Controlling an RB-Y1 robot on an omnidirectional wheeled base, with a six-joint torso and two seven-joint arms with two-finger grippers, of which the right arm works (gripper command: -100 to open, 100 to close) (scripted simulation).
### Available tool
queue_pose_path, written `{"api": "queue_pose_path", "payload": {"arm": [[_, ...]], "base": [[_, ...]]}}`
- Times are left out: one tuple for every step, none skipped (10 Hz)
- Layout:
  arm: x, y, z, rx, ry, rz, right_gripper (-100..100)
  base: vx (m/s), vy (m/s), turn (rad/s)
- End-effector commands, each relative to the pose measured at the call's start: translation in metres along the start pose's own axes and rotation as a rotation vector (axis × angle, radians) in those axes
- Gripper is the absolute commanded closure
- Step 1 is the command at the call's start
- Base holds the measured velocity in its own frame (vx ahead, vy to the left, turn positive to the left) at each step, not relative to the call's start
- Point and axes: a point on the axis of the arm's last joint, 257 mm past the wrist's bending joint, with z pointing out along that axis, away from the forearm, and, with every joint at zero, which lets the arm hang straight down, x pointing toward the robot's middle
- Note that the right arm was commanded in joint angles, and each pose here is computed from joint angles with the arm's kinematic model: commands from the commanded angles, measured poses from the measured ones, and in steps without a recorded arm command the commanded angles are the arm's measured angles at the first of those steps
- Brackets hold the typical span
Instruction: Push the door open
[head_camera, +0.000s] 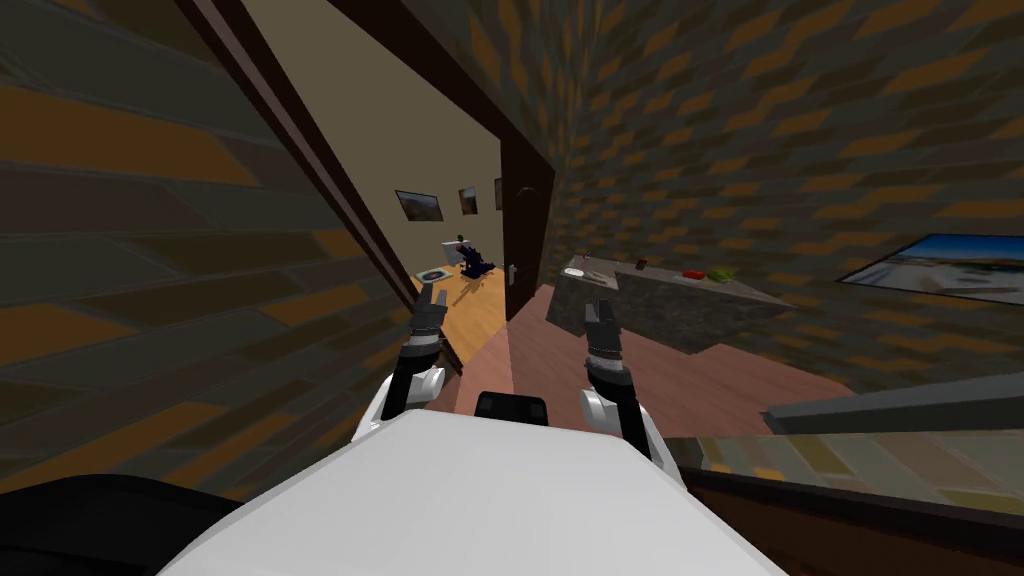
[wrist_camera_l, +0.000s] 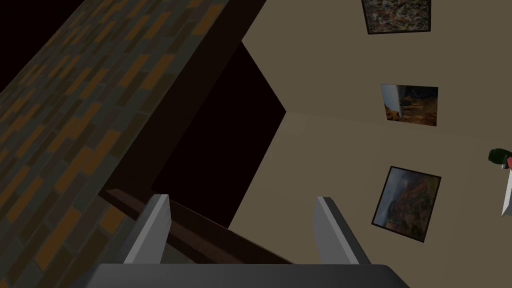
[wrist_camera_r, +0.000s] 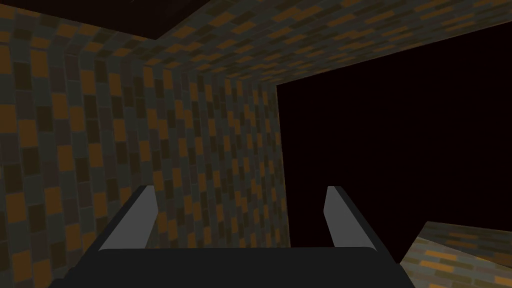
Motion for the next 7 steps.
{"api": "queue_pose_path", "payload": {"arm": [[0.007, -0.012, -0.0004, 0.021, 0.015, 0.019, -100], [0.011, -0.019, -0.0006, 0.033, 0.024, 0.03, -100], [0.017, -0.026, -0.0009, 0.047, 0.034, 0.043, -100], [0.023, -0.033, -0.0013, 0.061, 0.044, 0.056, -100], [0.028, -0.04, -0.0017, 0.076, 0.054, 0.069, -100], [0.034, -0.047, -0.0023, 0.09, 0.064, 0.082, -100], [0.041, -0.055, -0.0029, 0.106, 0.075, 0.095, -100]], "base": [[0.172, -0.056, 0.126], [0.148, -0.059, 0.105], [0.151, -0.08, 0.121], [0.159, -0.087, 0.137], [0.169, -0.064, 0.148], [0.187, -0.092, 0.129], [0.197, -0.113, 0.122]]}}
